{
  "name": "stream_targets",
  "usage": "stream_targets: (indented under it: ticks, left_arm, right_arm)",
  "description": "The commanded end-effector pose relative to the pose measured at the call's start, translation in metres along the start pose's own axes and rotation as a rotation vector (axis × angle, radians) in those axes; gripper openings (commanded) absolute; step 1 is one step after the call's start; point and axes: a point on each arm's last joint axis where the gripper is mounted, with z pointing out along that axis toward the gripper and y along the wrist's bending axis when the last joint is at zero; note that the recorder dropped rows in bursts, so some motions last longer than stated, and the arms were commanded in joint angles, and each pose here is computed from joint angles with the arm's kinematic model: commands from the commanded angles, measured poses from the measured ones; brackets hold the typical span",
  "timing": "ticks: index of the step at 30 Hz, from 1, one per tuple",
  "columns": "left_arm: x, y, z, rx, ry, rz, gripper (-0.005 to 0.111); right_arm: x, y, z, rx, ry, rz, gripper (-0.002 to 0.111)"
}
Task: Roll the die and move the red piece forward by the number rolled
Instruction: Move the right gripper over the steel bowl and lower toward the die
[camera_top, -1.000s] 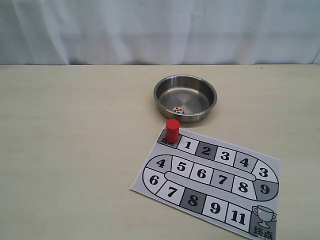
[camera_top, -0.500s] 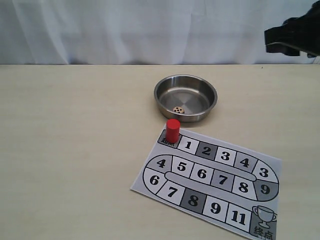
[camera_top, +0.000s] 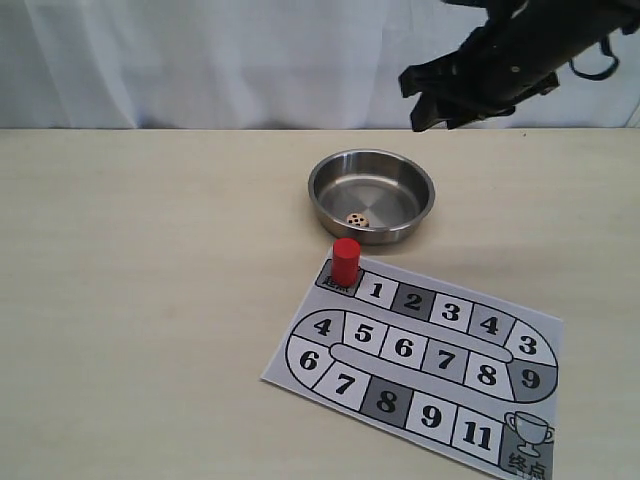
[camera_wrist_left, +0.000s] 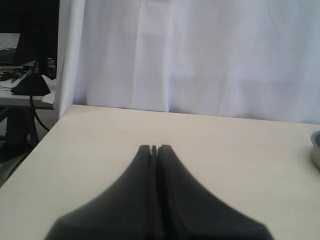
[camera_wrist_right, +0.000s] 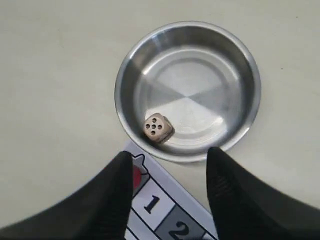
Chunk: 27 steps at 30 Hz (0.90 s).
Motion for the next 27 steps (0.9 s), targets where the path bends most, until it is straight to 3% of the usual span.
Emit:
stream_targets:
  ticks: [1,11,15,27]
  left_arm:
    - [-0.003,-0.001,-0.001,0.01,-0.018,-0.003,0.0]
    - [-0.004,-0.001,-0.001,0.01,-0.02,-0.003,0.0]
    - [-0.004,-0.001,-0.001,0.01,-0.02,-0.003,0.0]
    - [-0.004,-0.001,-0.001,0.01,-0.02,-0.003,0.0]
  right_arm:
    - [-0.009,0.02,0.027,0.075,0.042,-0.005,0.045]
    - [-0.024,0.028,0.078,0.079,0.201,0.161,0.045]
    - [-0.029,0.027,0.094,0.09,0.244,0.248,0.053]
    - [-0.019,0.016,0.156,0.101,0.263,0.273,0.056]
